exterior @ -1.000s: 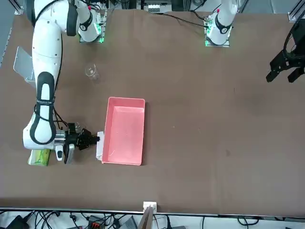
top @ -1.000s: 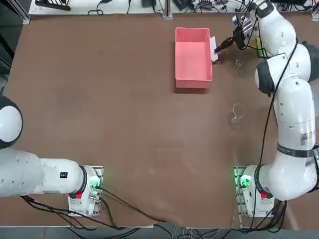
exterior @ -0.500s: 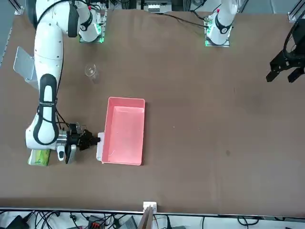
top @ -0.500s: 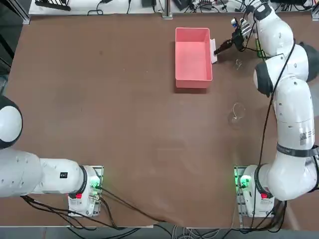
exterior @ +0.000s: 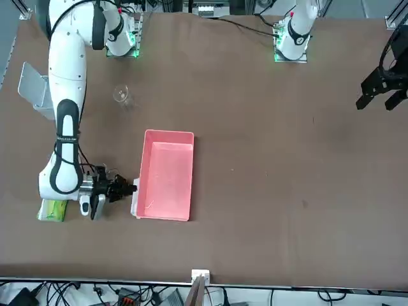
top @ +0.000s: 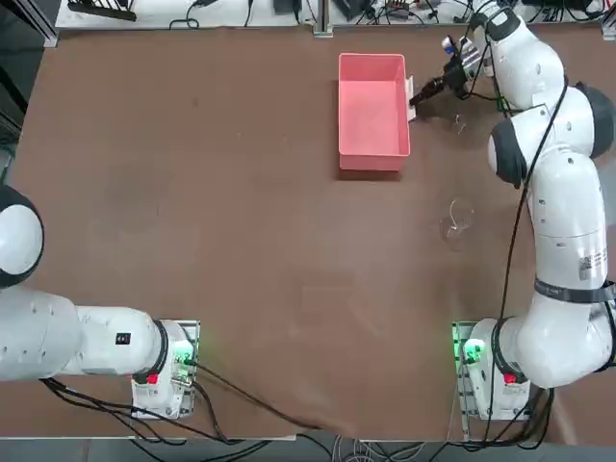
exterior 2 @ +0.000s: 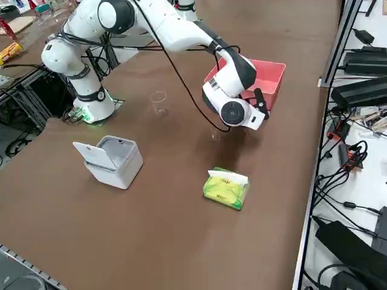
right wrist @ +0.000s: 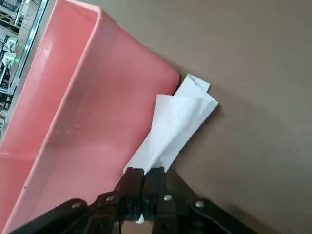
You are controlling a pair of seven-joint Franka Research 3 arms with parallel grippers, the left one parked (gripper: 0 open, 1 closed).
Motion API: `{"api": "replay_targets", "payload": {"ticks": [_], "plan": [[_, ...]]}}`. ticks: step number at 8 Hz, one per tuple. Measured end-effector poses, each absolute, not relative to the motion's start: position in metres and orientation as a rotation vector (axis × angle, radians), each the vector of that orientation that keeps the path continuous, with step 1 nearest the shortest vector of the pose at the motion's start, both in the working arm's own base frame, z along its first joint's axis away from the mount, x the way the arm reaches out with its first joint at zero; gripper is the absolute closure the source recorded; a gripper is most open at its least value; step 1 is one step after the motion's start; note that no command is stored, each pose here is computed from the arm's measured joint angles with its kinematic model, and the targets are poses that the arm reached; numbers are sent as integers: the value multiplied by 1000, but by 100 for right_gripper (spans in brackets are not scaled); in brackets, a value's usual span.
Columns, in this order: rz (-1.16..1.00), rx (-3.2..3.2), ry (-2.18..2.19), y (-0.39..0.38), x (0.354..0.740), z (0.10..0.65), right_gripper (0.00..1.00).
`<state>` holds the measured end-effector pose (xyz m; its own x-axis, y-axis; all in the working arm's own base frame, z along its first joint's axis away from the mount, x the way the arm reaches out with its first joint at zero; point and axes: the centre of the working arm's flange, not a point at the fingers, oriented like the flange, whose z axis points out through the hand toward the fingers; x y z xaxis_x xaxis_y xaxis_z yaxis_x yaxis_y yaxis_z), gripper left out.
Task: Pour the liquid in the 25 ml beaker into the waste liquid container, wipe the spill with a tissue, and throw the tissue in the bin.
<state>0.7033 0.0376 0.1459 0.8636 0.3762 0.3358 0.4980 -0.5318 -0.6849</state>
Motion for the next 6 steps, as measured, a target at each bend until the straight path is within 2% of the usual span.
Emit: {"api": "replay_targets", "payload": {"ticks": [6], "plan": [[-195,-2196,-637,42,705,147,98]]}}
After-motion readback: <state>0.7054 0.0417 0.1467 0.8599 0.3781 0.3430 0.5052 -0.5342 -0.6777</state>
